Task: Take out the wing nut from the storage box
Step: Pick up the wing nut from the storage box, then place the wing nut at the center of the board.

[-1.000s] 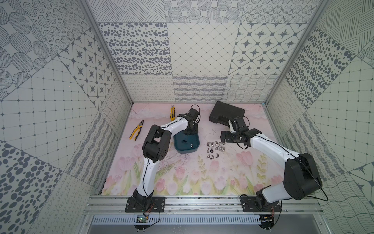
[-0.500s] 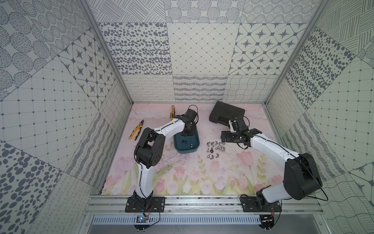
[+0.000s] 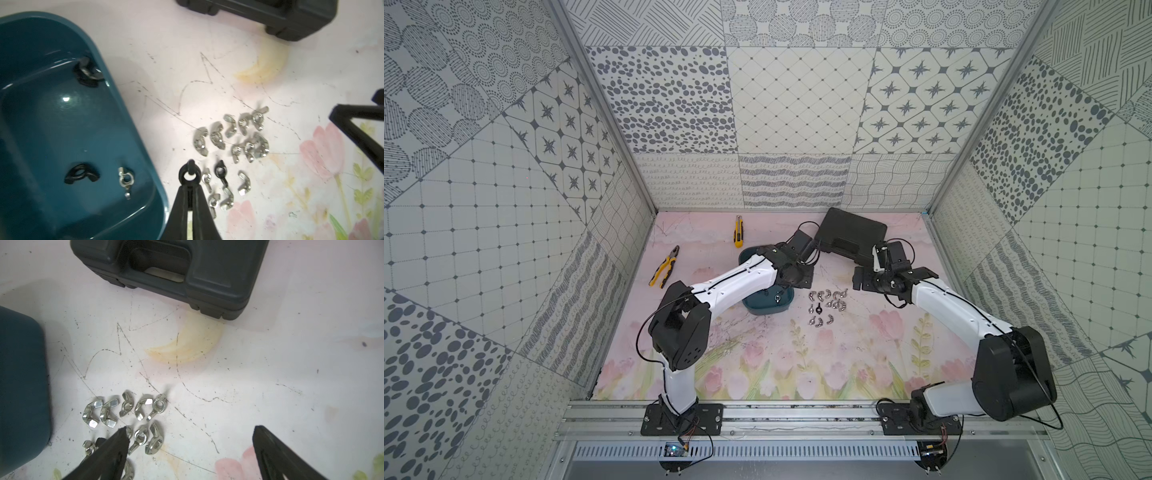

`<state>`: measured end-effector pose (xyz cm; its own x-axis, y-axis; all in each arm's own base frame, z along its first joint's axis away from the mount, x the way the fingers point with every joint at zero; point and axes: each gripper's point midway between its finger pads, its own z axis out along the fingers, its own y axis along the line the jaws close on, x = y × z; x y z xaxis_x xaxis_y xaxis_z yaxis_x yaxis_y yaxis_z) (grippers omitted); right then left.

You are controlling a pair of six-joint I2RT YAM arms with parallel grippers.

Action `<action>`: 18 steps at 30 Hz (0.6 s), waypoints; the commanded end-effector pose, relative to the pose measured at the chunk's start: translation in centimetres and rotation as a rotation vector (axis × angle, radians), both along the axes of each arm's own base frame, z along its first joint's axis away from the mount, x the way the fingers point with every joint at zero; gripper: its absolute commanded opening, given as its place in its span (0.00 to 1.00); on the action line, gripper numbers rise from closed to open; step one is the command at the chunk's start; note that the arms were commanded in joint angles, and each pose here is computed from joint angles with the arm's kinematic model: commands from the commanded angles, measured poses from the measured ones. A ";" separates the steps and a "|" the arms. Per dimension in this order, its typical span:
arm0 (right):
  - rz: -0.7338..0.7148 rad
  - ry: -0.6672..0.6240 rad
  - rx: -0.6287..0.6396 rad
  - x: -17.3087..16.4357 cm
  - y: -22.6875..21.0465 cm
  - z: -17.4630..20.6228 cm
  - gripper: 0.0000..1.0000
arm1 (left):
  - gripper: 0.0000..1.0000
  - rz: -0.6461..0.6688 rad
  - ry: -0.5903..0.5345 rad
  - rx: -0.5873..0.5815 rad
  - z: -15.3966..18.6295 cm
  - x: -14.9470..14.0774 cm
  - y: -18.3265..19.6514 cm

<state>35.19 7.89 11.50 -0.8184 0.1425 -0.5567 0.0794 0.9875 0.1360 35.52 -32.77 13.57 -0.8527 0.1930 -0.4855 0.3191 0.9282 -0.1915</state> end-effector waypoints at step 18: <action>-0.083 -0.001 -0.001 -0.9 -3.0 -0.5 0.97 | 0.01 -0.186 0.203 0.001 -8.8 -8.9 -10.6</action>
